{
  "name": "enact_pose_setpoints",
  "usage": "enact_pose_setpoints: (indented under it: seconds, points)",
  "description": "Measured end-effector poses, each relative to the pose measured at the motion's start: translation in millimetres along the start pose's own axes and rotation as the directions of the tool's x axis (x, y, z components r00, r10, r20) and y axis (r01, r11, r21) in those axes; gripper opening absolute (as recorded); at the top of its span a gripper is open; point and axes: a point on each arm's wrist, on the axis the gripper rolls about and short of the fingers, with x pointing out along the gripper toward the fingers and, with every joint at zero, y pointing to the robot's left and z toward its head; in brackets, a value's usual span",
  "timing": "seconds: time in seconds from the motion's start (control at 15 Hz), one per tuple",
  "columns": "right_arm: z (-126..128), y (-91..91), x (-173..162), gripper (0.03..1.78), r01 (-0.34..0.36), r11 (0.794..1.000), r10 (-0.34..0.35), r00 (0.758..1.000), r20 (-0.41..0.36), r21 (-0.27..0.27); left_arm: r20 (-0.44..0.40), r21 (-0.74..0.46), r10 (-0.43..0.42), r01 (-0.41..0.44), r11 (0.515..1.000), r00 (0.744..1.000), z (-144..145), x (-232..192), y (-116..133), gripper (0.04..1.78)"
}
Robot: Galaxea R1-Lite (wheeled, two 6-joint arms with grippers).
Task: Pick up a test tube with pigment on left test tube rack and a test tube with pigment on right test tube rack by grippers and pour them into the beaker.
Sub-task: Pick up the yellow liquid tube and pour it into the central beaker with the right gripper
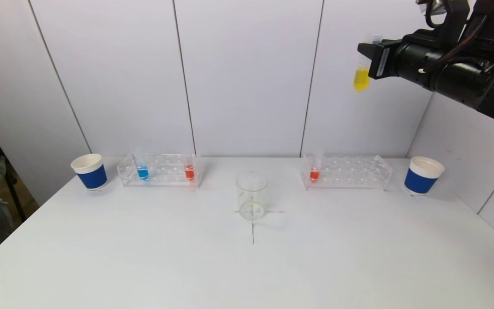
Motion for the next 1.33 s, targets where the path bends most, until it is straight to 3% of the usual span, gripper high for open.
enact_pose_setpoints:
  seconds: [0.4, 0.8, 1.0, 1.33]
  points:
    - [-4.2, 41.2, 10.1, 0.46, -0.149, 0.981, 0.15, 0.989, -0.002, -0.122, 0.0, 0.0, 0.0, 0.0, 1.0, 1.0, 0.0, 0.0, 0.0, 1.77]
    - [-22.0, 78.2, 22.6, 0.46, -0.281, 0.942, 0.281, 0.959, -0.025, -0.184, 0.0, 0.0, 0.0, 0.0, 1.0, 1.0, 0.0, 0.0, 0.0, 1.77]
    - [-35.7, 86.2, 26.5, 0.46, -0.364, 0.897, 0.364, 0.93, -0.051, -0.25, 0.0, 0.0, 0.0, 0.0, 1.0, 1.0, 0.0, 0.0, 0.0, 1.77]
    - [-58.8, 92.0, 31.7, 0.46, -0.465, 0.777, 0.473, 0.876, -0.093, -0.424, 0.0, 0.0, 0.0, 0.0, 1.0, 1.0, 0.0, 0.0, 0.0, 1.77]
